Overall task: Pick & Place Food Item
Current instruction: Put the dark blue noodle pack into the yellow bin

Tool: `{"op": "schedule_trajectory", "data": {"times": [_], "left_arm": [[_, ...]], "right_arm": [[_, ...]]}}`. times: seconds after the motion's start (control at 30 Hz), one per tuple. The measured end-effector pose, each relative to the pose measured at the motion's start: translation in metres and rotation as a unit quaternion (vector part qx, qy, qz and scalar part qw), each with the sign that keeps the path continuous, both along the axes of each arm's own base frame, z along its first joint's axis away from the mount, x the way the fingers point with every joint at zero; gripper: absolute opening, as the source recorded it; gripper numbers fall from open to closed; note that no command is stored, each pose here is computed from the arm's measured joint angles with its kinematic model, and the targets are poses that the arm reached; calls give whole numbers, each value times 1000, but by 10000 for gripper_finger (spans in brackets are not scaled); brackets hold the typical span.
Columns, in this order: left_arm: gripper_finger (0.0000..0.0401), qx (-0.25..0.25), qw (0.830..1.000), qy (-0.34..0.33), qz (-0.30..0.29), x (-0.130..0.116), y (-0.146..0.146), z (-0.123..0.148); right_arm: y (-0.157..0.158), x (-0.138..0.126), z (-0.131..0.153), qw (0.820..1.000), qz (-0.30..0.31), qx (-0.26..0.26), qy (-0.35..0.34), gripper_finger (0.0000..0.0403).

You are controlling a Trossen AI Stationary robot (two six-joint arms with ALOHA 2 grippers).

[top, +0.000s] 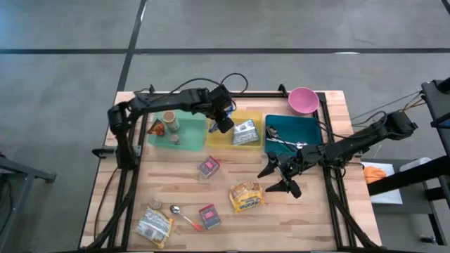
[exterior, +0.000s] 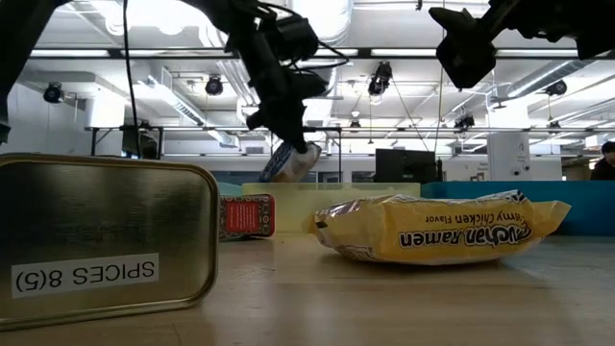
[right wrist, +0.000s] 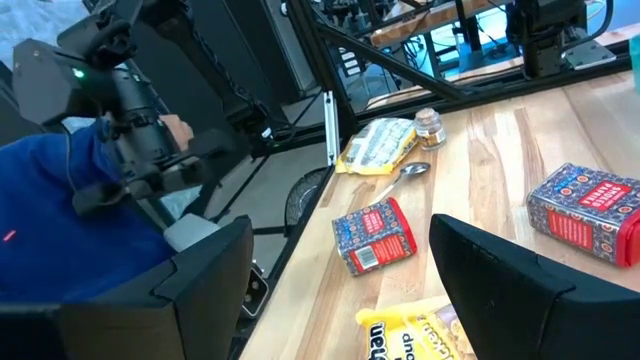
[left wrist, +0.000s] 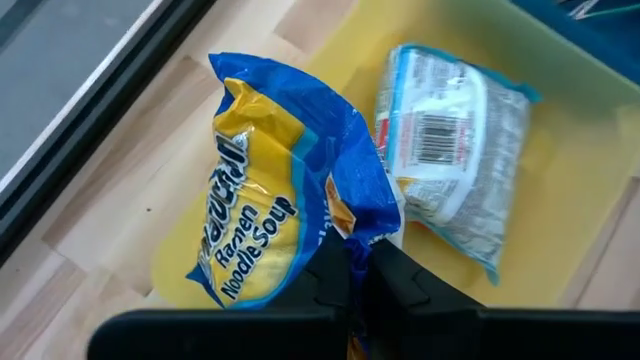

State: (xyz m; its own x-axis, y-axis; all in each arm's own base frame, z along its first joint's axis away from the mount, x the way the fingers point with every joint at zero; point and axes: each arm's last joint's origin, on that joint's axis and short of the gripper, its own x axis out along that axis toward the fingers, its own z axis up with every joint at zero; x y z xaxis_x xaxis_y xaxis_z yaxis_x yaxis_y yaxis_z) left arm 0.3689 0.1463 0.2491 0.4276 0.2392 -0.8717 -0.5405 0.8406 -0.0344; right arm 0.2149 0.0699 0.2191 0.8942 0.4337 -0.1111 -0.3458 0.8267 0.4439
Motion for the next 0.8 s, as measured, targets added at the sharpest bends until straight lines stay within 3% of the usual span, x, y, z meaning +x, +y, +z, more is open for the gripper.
{"op": "schedule_trajectory", "data": {"times": [0.37,0.8], "left_arm": [[9,-10,1000,23,5,8,7,-25],[14,-19,999,21,15,9,7,-30]], "right_arm": [[0,0,0,1000,0,0,0,297],[0,0,0,1000,0,0,0,297]]}}
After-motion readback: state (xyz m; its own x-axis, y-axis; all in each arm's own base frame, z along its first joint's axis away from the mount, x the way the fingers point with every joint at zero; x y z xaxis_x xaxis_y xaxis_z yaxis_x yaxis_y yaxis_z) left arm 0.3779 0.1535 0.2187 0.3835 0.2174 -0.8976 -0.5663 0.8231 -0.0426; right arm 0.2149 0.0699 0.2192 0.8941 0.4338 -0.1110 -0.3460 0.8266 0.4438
